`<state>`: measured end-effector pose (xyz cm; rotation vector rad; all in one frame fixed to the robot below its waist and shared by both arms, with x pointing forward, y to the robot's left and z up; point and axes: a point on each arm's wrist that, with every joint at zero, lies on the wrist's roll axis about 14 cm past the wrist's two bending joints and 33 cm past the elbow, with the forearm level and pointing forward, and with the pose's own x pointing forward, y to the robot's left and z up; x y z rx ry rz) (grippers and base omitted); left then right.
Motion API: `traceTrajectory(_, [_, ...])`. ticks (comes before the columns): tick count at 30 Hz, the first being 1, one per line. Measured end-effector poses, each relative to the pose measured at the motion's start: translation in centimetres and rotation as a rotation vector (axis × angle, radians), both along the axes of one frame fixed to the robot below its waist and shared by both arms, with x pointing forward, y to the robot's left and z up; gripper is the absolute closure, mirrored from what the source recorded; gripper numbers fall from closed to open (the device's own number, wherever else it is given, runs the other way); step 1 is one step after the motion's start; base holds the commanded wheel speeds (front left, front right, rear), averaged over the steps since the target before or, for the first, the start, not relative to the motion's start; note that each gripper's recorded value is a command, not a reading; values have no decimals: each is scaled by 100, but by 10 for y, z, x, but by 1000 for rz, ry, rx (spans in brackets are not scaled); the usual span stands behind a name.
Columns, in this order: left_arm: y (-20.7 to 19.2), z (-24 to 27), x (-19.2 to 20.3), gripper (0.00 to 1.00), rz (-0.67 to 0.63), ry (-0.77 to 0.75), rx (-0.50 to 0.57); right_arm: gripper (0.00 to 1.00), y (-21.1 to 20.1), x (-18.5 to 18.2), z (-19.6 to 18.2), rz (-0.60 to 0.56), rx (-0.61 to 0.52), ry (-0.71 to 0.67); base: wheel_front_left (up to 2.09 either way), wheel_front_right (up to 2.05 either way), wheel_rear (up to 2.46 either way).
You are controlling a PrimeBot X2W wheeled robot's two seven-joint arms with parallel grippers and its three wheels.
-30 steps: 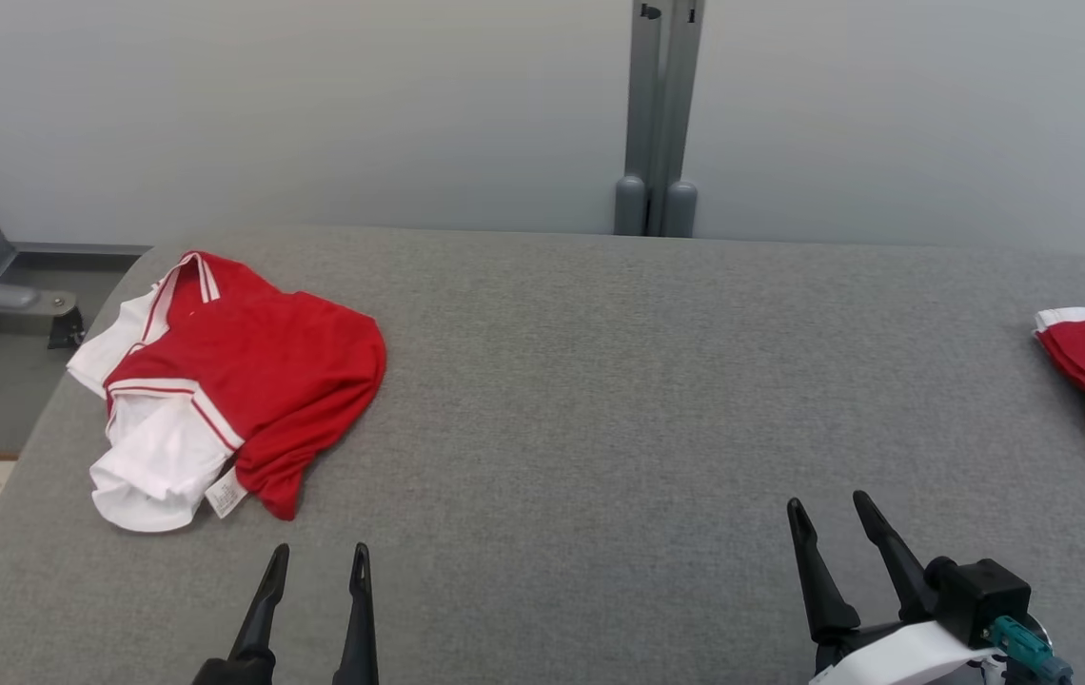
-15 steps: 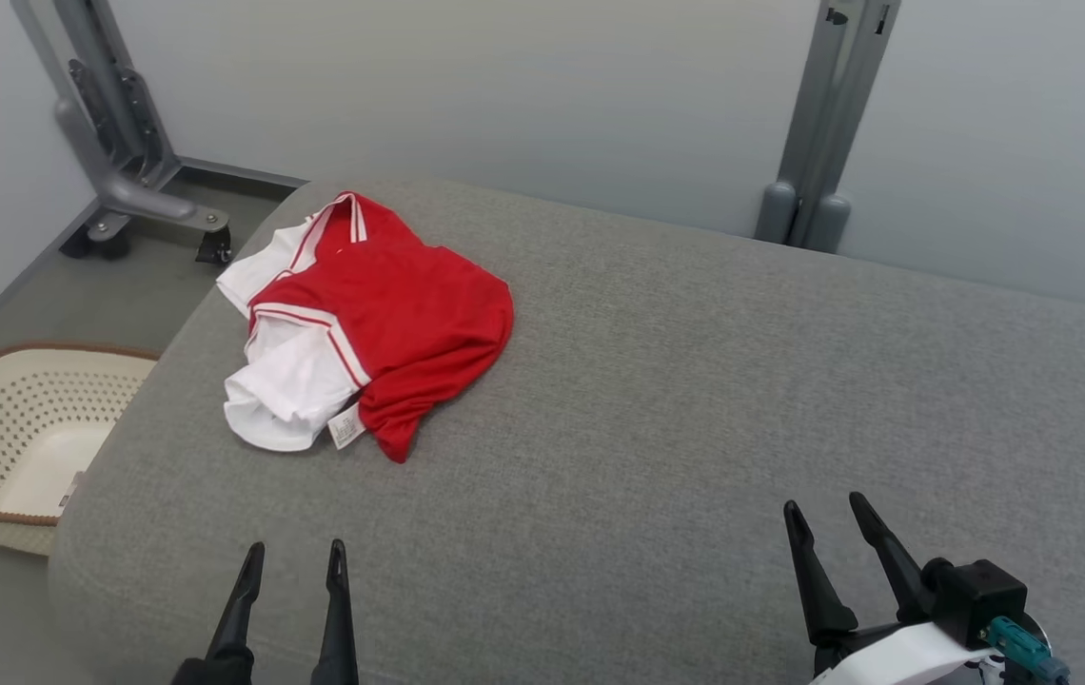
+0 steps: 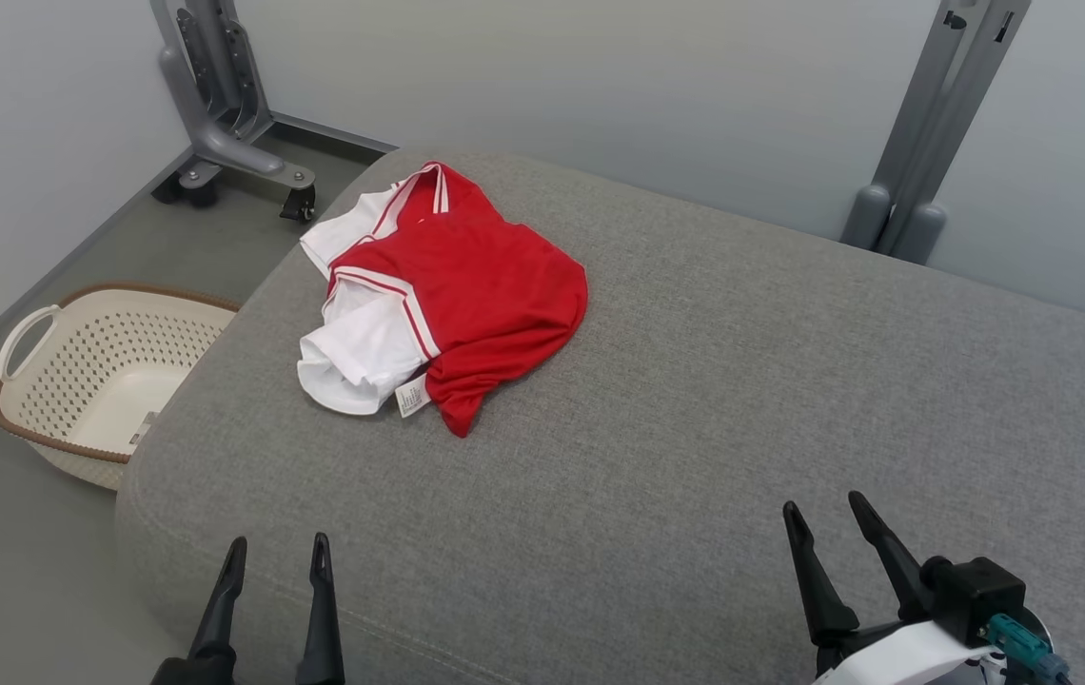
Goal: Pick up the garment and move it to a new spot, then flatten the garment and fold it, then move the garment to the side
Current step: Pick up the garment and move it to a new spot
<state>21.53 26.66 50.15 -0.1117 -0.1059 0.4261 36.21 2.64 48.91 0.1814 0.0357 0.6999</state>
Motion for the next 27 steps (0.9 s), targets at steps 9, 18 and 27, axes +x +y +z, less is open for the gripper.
traceTrajectory(9, [17,24,15,0,-1,-37,84,0,-7,11,-5,-1,-22,-4,0,0,0])
traceTrajectory(18, [56,85,99,0,-104,-93,288,0,-30,56,-15,-28,-69,-40,0,0,0])
traceTrajectory(27, [73,74,220,0,-224,112,208,0,-55,94,-43,-53,-115,-28,0,0,0])
